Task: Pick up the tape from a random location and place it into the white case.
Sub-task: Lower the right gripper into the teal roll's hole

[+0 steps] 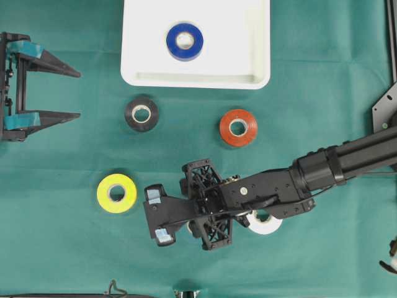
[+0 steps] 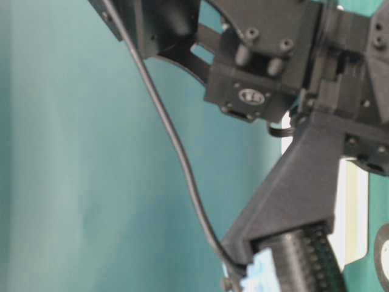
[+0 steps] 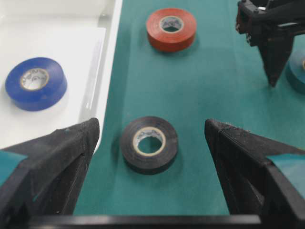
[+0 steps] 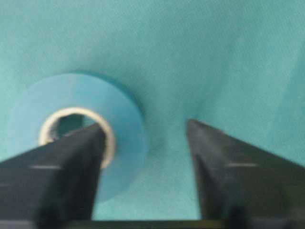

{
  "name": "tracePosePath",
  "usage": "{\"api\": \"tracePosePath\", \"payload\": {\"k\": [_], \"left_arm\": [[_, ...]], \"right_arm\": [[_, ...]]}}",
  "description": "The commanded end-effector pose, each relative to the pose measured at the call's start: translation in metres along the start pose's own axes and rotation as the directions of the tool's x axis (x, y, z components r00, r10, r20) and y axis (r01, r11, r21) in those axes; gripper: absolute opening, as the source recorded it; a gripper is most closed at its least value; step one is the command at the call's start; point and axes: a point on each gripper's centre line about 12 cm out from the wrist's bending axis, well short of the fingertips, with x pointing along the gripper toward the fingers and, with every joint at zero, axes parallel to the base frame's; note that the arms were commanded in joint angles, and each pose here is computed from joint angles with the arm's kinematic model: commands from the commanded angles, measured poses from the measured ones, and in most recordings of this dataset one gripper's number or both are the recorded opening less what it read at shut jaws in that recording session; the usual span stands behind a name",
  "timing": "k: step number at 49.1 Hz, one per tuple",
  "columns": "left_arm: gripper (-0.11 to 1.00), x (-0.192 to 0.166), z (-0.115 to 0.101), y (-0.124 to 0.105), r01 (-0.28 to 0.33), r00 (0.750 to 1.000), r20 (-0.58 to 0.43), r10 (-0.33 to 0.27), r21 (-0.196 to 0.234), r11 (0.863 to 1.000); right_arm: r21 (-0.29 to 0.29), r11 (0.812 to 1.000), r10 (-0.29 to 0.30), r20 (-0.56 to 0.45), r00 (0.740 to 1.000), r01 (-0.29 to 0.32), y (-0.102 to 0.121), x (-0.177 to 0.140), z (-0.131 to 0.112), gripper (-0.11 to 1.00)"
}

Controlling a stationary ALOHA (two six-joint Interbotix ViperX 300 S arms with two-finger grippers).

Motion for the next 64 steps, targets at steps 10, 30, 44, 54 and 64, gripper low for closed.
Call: {"api": "tracePosePath", "payload": {"k": [10, 30, 44, 54, 64], "left_arm": [[0.99, 0.0, 0.005, 0.001, -0.002, 1.0, 0.012, 0.002, -0.002, 1.0], [0.99, 0.0, 0.005, 0.001, -0.002, 1.0, 0.014, 0.002, -0.002, 1.0], [0.99, 0.0, 0.005, 0.001, -0.002, 1.0, 0.014, 0.002, -0.002, 1.0], [0.99, 0.0, 0.005, 0.001, -0.002, 1.0, 0.012, 0.002, -0.002, 1.0], [0.99, 0.0, 0.005, 0.001, -0.002, 1.0, 0.014, 0.002, -0.004, 1.0]], "right_arm": [[-0.009, 1.0, 0.014, 0.038, 0.999, -0.014, 0.006, -0.012, 0.008, 0.26], [-0.011, 1.0, 0.016, 0.037, 0.999, -0.016, 0.009, -0.012, 0.008, 0.26], [-0.017, 1.0, 0.021, 0.047, 0.999, -0.02, 0.013, -0.018, 0.012, 0.26], [-0.019, 1.0, 0.021, 0.047, 0.999, -0.02, 0.016, -0.044, 0.021, 0.26], [-0.02, 1.0, 0.023, 0.053, 0.998, -0.022, 0.019, -0.079, 0.029, 0.26]]}}
